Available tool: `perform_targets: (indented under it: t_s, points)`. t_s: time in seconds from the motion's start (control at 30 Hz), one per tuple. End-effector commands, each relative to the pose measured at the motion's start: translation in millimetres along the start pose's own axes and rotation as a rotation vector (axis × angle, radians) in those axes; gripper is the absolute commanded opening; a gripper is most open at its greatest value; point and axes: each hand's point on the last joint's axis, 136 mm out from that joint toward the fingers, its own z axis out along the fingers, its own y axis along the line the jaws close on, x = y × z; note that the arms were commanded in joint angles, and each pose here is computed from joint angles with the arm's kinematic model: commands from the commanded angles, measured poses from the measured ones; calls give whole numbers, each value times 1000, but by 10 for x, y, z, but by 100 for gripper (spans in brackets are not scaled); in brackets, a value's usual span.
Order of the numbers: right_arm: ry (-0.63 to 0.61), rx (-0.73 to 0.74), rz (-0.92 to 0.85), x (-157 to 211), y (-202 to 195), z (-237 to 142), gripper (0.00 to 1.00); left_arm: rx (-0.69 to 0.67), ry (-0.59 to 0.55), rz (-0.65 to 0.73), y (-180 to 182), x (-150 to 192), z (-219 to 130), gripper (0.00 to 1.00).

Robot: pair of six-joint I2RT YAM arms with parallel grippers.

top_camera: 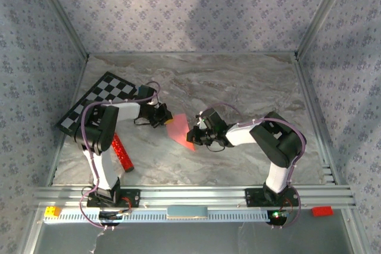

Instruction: Fold a paper plane with a square sheet of paper (pick it up from the middle)

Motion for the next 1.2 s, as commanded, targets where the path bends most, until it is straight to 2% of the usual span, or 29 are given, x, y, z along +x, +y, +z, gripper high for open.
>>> perform_targets:
  t_s: [0.0,0.33,0.53,0.67,0.87,1.17]
  points:
    - [144,195,111,517,-601,1,0,-137,-120,-17,314,-358,-65,0]
    - [142,182,112,503,-575,10,0,-140,-144,-2,217,-473,-174,0]
    - [131,178,112,465,-551,11,0,-80,-196,54,-91,-400,-426,3]
    - [129,175,112,435,-522,21,0,-57,-212,122,-327,-228,-541,6]
    - [126,178,111,424,-518,13,0,7,-98,195,-501,197,-256,6]
    - [122,165,103,384,-466,-1,0,-69,-4,134,-39,369,173,4]
